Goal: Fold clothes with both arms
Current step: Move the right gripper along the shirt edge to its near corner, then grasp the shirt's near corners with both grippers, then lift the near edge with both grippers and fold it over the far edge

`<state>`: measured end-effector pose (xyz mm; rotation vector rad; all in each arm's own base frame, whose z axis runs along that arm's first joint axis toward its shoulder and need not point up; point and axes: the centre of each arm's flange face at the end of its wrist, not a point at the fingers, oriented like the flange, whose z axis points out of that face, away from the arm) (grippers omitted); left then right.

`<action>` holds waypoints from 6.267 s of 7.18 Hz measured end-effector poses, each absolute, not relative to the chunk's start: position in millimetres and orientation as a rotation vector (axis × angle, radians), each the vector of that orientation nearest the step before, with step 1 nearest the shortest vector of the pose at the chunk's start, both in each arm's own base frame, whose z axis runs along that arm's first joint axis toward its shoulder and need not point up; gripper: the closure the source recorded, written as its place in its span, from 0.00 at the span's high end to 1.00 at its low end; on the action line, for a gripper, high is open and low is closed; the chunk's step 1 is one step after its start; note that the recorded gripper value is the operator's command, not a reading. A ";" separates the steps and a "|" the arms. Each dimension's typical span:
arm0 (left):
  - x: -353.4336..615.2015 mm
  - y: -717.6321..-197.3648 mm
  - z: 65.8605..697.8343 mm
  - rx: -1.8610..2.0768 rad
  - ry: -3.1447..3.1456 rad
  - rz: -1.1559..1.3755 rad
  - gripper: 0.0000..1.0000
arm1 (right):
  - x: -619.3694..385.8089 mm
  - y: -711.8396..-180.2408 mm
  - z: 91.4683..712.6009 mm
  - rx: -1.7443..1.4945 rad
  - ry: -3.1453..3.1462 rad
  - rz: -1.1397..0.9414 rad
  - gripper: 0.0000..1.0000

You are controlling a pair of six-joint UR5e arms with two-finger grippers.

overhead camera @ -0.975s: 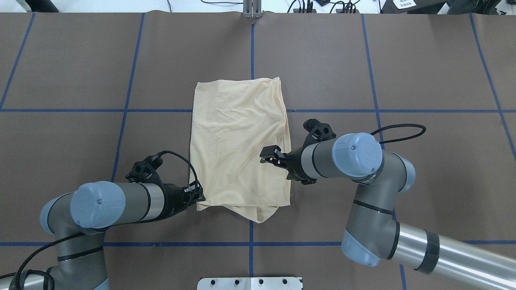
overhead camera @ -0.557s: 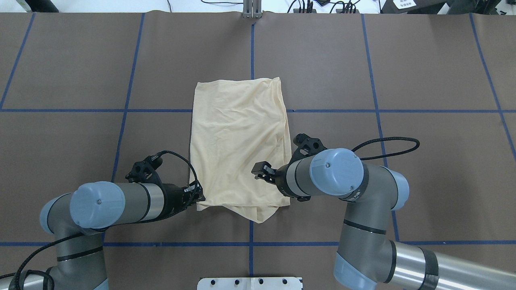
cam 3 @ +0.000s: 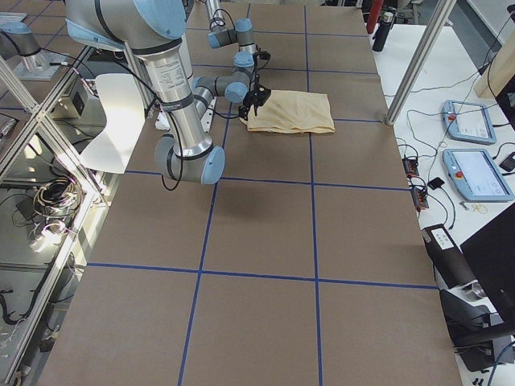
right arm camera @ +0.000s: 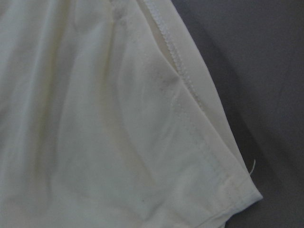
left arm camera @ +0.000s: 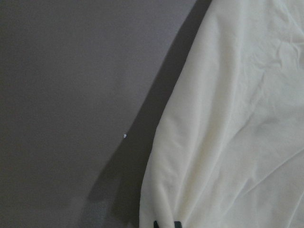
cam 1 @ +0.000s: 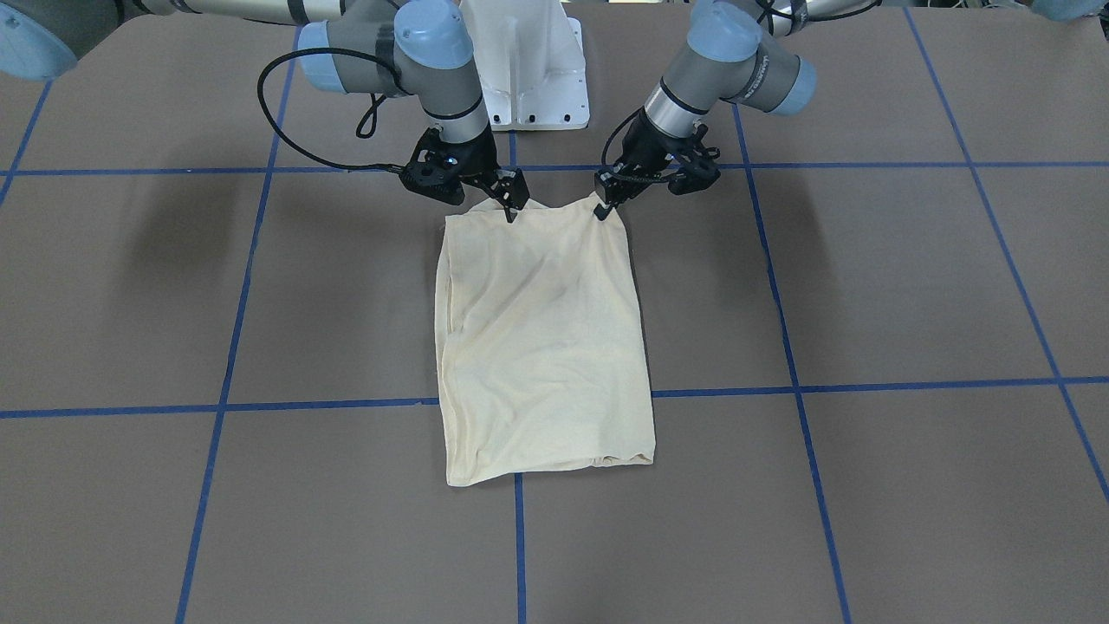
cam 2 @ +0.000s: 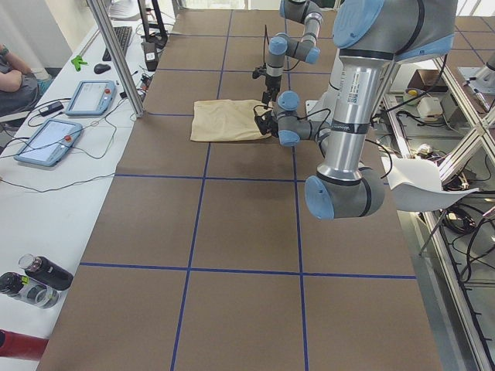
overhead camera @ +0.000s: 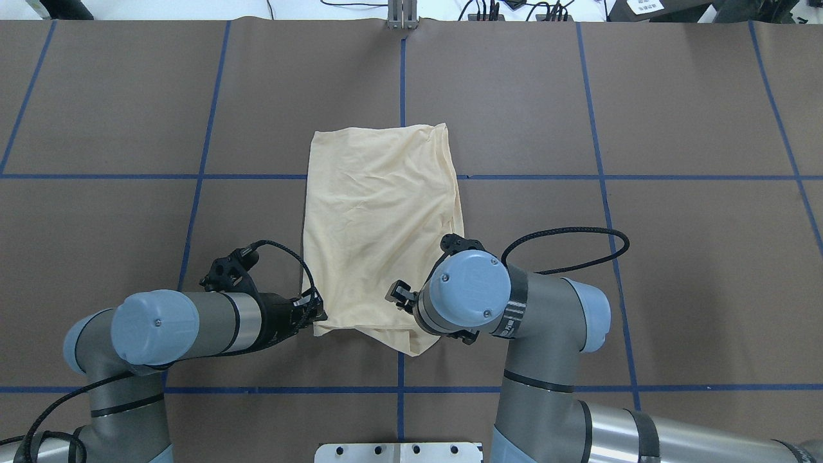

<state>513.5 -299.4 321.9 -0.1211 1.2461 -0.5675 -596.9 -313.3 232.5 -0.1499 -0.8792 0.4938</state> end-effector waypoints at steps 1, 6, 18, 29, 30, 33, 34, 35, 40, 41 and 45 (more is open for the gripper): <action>513.4 -299.5 322.0 -0.120 1.247 -0.568 0.00 | -606.6 -314.8 235.0 -0.151 -0.859 0.495 1.00; 513.3 -299.6 323.8 -0.119 1.244 -0.569 0.00 | -622.5 -317.4 244.5 -0.154 -0.819 0.496 1.00; 516.5 -298.9 330.5 -0.119 1.233 -0.568 0.00 | -612.9 -313.2 230.3 -0.163 -0.823 0.494 0.00; 525.6 -214.8 278.9 -0.222 1.315 -0.425 0.00 | -561.3 -263.7 228.3 -0.361 -0.848 0.411 0.00; 520.4 -207.9 272.1 -0.234 1.325 -0.411 0.00 | -553.9 -264.0 221.5 -0.374 -0.865 0.404 0.00; 501.5 -226.2 270.2 -0.208 1.312 -0.445 0.00 | -519.4 -311.3 204.0 -0.337 -0.929 0.454 0.00; 495.0 -245.3 271.3 -0.181 1.289 -0.479 0.00 | -508.6 -328.3 197.7 -0.315 -0.949 0.466 0.00; 486.8 -270.7 268.0 -0.149 1.269 -0.516 0.00 | -498.5 -345.1 187.6 -0.282 -0.976 0.465 0.00; 433.0 -396.1 247.9 -0.009 1.225 -0.578 0.00 | -493.8 -448.7 154.4 -0.148 -0.999 0.503 0.00; 441.8 -415.9 253.5 0.003 1.203 -0.587 0.00 | -500.4 -471.0 155.9 -0.130 -1.007 0.513 0.00; 476.4 -457.7 269.3 0.011 1.143 -0.618 0.00 | -533.2 -527.7 169.5 -0.099 -1.014 0.543 0.00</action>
